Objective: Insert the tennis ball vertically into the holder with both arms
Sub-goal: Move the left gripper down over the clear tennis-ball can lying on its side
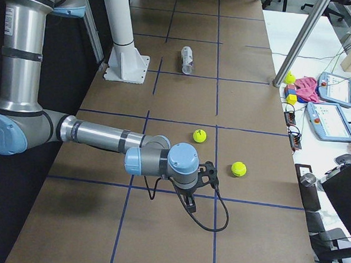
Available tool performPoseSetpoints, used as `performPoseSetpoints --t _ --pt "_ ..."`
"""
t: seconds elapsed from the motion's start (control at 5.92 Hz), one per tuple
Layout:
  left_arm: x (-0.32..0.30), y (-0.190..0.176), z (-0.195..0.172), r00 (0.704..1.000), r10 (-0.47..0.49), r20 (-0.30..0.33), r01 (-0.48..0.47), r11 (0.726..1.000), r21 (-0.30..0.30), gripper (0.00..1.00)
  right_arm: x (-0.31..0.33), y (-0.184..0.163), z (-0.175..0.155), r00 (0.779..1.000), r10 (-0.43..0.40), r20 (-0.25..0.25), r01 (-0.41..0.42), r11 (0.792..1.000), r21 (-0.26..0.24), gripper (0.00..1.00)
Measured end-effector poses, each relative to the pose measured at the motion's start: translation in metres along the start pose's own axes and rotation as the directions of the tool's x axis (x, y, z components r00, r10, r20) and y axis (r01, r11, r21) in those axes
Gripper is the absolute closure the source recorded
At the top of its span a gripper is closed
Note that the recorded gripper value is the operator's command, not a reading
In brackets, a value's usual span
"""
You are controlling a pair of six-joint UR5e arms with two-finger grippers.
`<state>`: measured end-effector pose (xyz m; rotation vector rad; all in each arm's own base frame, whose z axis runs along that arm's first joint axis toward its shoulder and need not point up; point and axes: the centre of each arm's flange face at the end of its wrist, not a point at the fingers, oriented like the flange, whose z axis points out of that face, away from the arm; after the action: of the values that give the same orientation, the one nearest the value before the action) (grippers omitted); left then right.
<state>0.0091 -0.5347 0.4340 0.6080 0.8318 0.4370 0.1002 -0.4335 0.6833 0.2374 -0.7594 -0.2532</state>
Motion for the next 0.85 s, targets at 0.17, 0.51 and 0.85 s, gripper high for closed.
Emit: performPoseSetpoints --t 0.17,0.51,0.85 --pt "0.055 -0.039 0.02 0.987 0.142 -0.073 -0.138 0.989 0.058 0.0 -0.001 0.004 0.002 1.0 0.004 0.014 -0.004 1.0 0.001 0.0" --pt "0.178 -0.107 0.062 0.9 0.388 -0.2 -0.359 0.919 0.166 0.0 -0.001 0.005 0.002 1.0 0.004 0.021 -0.004 1.0 0.003 0.0" --pt "0.269 -0.139 0.077 0.838 0.483 -0.254 -0.437 0.873 0.219 0.0 -0.002 0.004 0.001 1.0 0.002 0.021 -0.002 1.0 0.005 0.0"
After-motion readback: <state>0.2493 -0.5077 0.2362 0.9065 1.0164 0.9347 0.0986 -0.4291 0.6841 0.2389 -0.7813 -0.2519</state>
